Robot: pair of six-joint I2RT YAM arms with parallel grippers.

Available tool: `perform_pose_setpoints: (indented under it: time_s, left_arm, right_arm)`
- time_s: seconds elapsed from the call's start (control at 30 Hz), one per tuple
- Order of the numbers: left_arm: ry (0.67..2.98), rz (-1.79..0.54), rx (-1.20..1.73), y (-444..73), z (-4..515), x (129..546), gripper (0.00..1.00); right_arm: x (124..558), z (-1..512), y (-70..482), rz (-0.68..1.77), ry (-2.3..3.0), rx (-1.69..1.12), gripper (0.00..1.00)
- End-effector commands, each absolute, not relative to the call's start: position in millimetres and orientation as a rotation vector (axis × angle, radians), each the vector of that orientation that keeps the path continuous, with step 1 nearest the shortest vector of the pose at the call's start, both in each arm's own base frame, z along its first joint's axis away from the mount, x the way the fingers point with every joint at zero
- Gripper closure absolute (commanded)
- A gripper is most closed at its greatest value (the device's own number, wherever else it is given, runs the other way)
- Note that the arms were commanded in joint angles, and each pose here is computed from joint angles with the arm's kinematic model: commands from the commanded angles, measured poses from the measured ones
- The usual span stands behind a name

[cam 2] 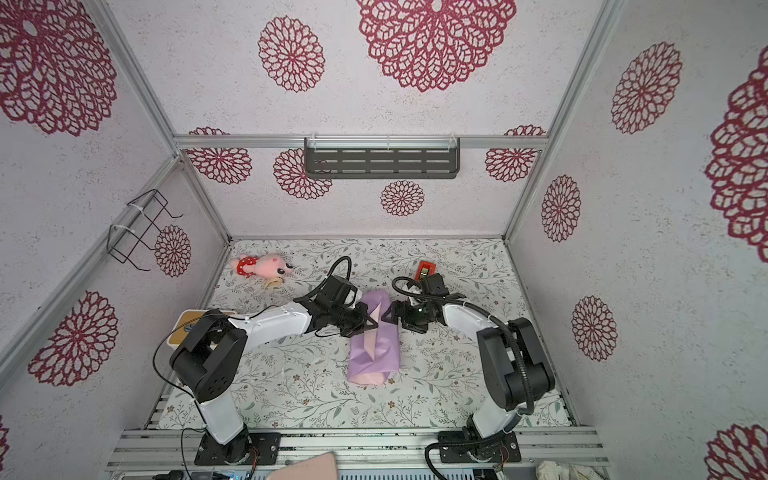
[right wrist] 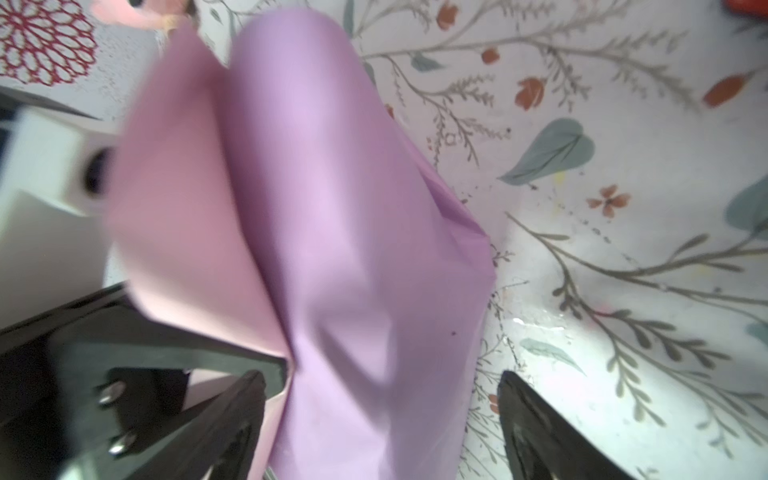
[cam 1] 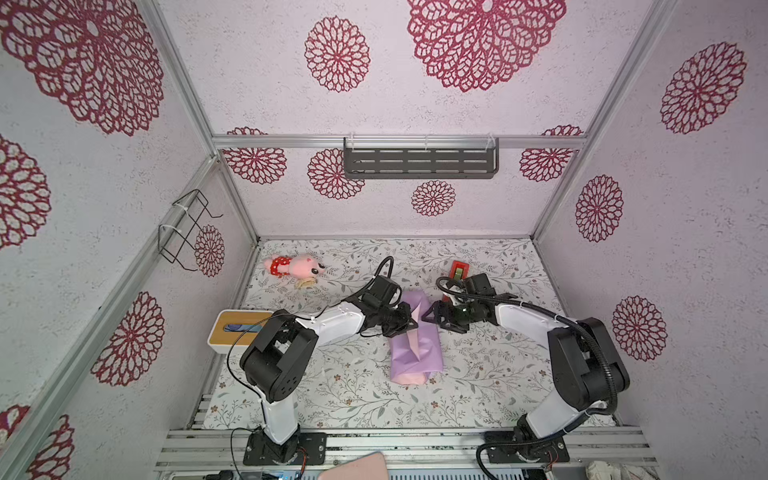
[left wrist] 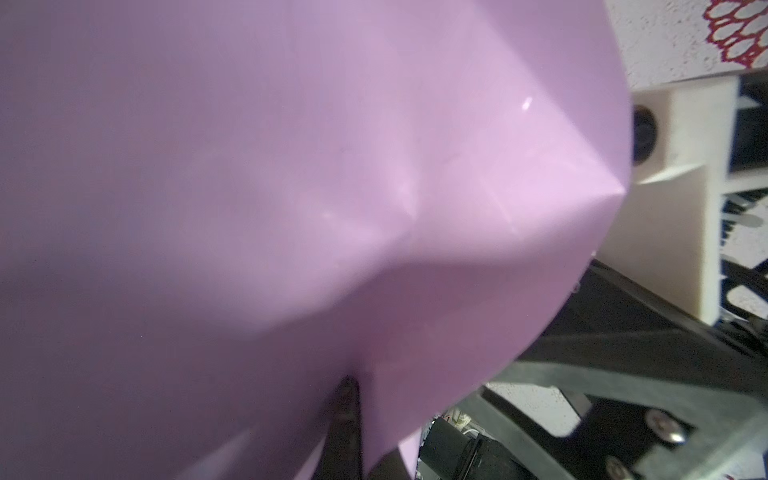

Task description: Wrap the gift box in paper

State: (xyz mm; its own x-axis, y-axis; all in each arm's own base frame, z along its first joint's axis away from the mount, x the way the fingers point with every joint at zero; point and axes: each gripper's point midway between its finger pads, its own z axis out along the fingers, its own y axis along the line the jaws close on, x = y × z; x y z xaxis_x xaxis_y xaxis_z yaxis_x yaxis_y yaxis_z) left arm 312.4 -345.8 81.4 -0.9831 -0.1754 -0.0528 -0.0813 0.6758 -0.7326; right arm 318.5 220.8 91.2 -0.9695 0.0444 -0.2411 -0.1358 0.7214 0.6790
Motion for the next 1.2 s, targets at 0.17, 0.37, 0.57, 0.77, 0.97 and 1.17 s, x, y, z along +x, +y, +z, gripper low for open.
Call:
perform_pose_setpoints:
  time_s: [0.17, 0.37, 0.57, 0.77, 0.97, 1.17]
  left_arm:
    - [2.874, -0.99, -0.303, -320, 38, 304, 1.0]
    - [2.866, -0.995, -0.299, -321, 42, 306, 1.0]
    - [2.831, -1.034, -0.276, -328, 60, 314, 1.0]
    - [2.755, -1.137, -0.255, -348, 93, 330, 1.0]
    - [2.704, -1.192, -0.246, -363, 112, 339, 1.0]
    - [2.735, -1.198, -0.245, -371, 102, 335, 1.0]
  right_arm:
    - [304, 76, 209, 1.058, 2.712, -0.032, 0.12]
    - [299, 57, 208, 1.051, 2.749, -0.025, 0.13]
    - [290, 39, 203, 1.027, 2.788, -0.005, 0.14]
    - [282, 26, 199, 1.013, 2.813, 0.017, 0.16]
    - [279, 21, 199, 1.013, 2.827, 0.021, 0.16]
    - [282, 22, 200, 1.021, 2.82, 0.019, 0.16]
